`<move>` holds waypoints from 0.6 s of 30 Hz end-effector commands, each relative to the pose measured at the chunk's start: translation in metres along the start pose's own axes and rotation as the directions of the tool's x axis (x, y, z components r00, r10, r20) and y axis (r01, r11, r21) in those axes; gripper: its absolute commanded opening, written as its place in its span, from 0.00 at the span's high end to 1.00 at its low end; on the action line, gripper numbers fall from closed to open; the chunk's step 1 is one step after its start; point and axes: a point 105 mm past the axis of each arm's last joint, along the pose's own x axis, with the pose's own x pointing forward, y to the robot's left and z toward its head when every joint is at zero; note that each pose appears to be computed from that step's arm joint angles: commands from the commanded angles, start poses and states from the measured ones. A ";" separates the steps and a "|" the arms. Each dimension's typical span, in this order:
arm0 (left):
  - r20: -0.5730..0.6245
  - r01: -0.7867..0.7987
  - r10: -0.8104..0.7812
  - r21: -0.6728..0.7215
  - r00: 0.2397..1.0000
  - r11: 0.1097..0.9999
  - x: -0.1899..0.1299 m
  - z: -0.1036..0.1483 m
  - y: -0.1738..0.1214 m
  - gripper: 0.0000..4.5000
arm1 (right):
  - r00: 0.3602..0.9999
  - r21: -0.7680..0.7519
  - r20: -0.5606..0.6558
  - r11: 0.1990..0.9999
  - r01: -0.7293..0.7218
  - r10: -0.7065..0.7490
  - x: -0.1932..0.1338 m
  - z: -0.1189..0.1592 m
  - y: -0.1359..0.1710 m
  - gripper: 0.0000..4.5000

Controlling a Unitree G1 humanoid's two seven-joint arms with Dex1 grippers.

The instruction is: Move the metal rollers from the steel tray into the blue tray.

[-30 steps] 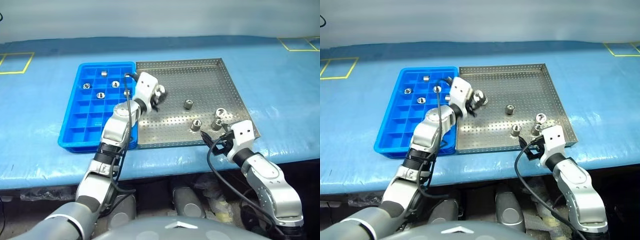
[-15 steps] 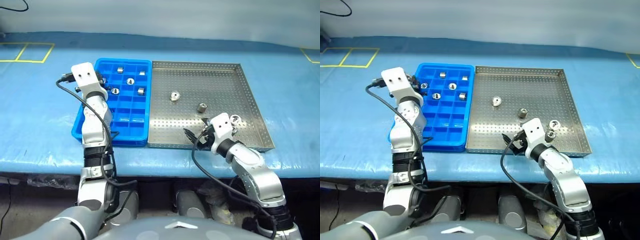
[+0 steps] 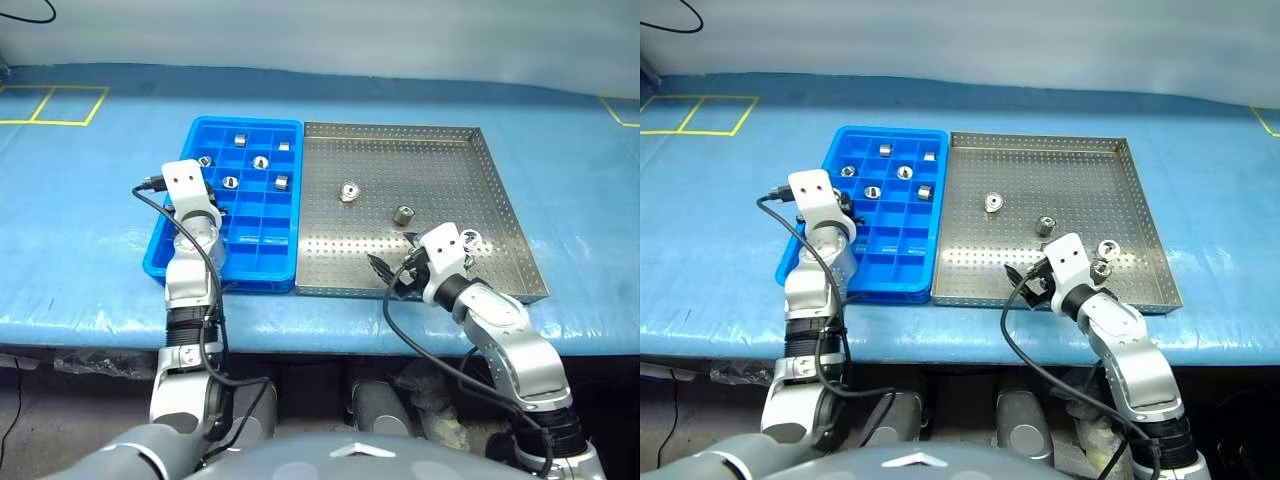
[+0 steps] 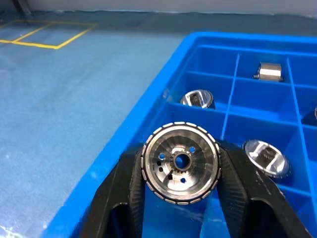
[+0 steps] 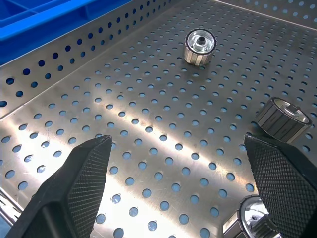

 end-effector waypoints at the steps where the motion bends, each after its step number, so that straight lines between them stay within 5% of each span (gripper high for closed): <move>1: 0.031 -0.070 0.072 -0.057 0.997 0.996 -0.001 0.011 0.013 0.62 | 0.999 -0.029 0.040 1.000 0.001 0.000 -0.001 0.010 0.000 0.00; 2: 0.029 -0.086 0.088 -0.060 0.996 0.994 -0.001 0.010 0.015 0.62 | 0.999 -0.030 0.041 1.000 0.000 0.001 0.000 0.011 0.000 0.00; 5: 0.056 -0.057 0.061 -0.061 0.997 0.997 -0.002 0.015 0.012 0.39 | 0.999 -0.032 0.042 0.999 -0.001 0.002 0.000 0.011 0.000 0.00; 9: 0.237 0.256 -0.229 -0.089 0.944 0.963 -0.016 0.048 -0.028 0.10 | 0.999 -0.032 0.044 0.999 -0.003 0.004 0.001 0.012 0.000 0.00; 14: 0.399 0.584 -0.544 0.026 0.738 0.811 -0.046 0.088 -0.083 0.10 | 0.999 -0.030 0.047 1.000 -0.002 0.003 0.001 0.012 0.001 0.00; 18: 0.377 0.704 -0.686 0.112 0.623 0.701 -0.056 0.094 -0.117 0.10 | 0.999 -0.028 0.046 1.000 0.005 -0.004 0.000 0.012 0.002 0.00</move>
